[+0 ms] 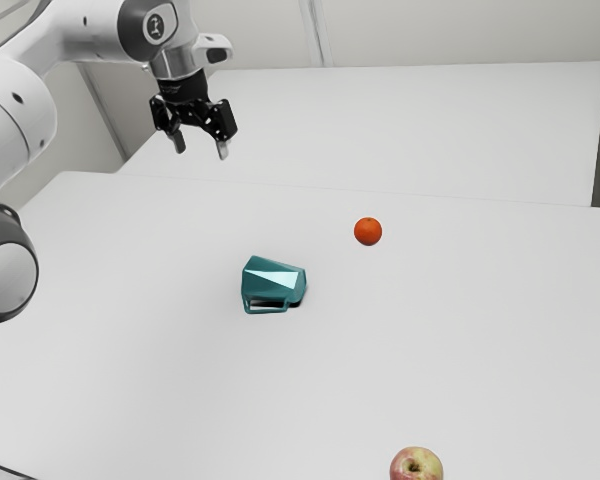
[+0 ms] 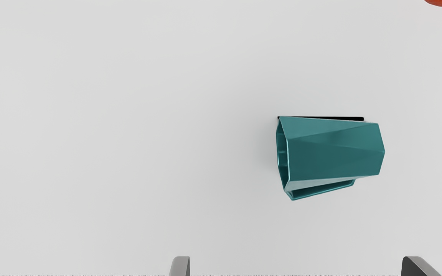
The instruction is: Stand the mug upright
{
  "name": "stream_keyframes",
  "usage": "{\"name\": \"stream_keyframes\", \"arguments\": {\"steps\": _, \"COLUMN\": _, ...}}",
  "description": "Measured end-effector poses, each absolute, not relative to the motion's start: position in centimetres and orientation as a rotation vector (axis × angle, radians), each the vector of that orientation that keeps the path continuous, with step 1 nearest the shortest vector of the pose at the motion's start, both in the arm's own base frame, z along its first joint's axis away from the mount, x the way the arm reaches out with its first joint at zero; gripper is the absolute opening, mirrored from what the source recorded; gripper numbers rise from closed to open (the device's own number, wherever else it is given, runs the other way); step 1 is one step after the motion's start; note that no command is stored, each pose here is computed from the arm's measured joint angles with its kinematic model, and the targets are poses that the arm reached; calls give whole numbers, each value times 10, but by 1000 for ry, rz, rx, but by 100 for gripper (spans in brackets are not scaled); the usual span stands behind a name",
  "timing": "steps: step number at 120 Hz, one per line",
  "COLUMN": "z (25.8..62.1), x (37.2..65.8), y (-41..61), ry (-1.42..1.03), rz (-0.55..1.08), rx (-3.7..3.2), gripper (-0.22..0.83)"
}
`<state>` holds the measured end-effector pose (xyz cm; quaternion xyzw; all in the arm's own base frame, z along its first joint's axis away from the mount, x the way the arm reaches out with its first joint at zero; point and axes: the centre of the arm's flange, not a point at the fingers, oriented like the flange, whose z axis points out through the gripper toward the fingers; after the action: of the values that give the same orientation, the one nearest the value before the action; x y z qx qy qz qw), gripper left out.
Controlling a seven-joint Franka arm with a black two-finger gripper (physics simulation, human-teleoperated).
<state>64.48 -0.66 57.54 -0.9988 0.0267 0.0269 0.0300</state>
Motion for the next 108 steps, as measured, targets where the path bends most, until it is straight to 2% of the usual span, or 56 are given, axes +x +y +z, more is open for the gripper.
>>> {"name": "stream_keyframes", "arguments": {"steps": 16, "z": 581, "x": 641, "y": -4, "ry": 77, "rz": 78, "rx": -3076, "gripper": 62}}
{"name": "stream_keyframes", "arguments": {"steps": 35, "z": 571, "x": 640, "y": 1, "ry": 67, "rz": 112, "rx": -3081, "gripper": 62}}
{"name": "stream_keyframes", "arguments": {"steps": 62, "z": 499, "x": 635, "y": 1, "ry": 60, "rz": 230, "rx": -3114, "gripper": 62}}
{"name": "stream_keyframes", "arguments": {"steps": 108, "z": 436, "x": 596, "y": 62, "ry": -99, "rz": 220, "rx": -3241, "gripper": 62}}
